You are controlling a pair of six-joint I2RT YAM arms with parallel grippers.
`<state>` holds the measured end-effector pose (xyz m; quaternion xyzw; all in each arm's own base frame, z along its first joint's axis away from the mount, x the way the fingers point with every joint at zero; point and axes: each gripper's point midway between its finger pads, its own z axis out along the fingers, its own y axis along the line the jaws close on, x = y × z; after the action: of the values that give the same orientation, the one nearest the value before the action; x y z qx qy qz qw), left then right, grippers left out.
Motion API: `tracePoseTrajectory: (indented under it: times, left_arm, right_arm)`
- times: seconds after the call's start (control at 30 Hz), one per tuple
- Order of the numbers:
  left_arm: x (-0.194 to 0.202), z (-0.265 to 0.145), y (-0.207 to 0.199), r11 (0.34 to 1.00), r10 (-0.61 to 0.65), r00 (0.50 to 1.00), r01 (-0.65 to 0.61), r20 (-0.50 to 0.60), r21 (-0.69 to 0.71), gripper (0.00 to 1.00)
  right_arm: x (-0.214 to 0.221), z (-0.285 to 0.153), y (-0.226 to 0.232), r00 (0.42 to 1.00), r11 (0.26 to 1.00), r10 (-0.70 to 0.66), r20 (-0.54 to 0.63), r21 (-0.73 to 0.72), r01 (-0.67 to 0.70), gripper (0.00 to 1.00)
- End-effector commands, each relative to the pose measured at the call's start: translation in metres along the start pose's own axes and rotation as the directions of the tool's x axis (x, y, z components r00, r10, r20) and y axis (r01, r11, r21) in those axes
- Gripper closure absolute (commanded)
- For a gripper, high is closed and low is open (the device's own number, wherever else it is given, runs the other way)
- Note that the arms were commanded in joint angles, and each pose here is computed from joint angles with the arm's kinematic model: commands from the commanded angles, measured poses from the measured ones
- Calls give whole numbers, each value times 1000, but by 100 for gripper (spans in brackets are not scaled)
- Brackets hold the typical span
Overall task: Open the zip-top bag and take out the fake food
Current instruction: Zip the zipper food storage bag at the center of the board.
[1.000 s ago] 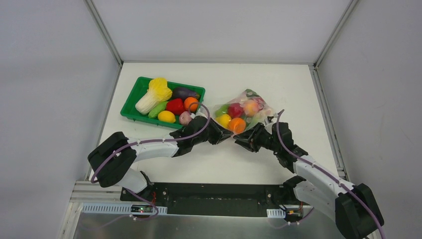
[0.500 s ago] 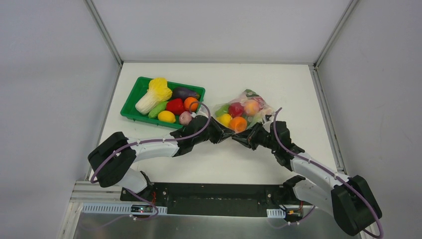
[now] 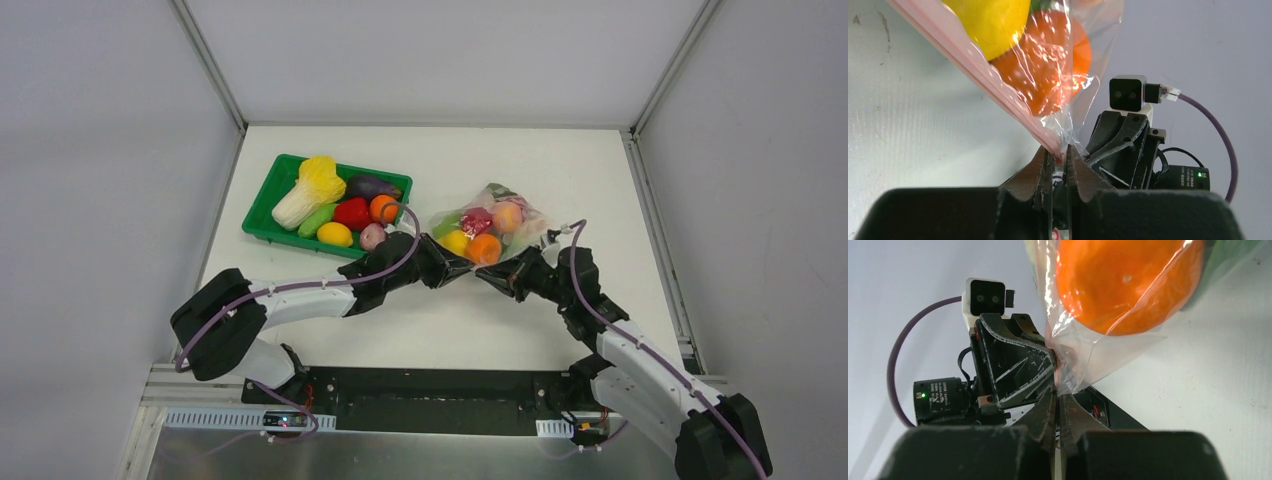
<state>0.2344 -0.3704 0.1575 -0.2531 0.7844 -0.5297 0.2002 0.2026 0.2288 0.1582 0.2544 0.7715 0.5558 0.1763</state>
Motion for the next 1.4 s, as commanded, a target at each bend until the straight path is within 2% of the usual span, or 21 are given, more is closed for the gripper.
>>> tracePoseTrajectory:
  times: [0.0,0.5,0.83,1.17,1.27,1.33,1.37]
  left_arm:
    - [-33,-9,11,1000,6,995,-3,104,-31,100]
    - [-73,-21,41,993,38,980,-15,198,-114,100]
    - [-114,-44,63,977,114,952,-56,284,-206,100]
    - [-140,-63,81,950,195,932,-102,306,-297,100]
    - [-134,-62,75,945,228,937,-147,264,-293,93]
    - [-125,-60,68,947,237,948,-176,211,-269,82]
    - [-122,-60,65,948,241,952,-188,190,-258,72]
  right_arm:
    - [-18,-14,1,997,1000,-19,80,3,18,100]
    - [-35,-46,-2,983,996,-58,173,73,46,100]
    - [-56,-62,-2,962,985,-113,250,157,75,100]
    - [-83,-78,-5,926,956,-191,325,274,101,100]
    - [-92,-82,-6,914,945,-220,341,306,113,100]
    - [-100,-85,-8,900,930,-257,351,344,131,100]
    - [-105,-88,-10,892,920,-273,360,369,133,100]
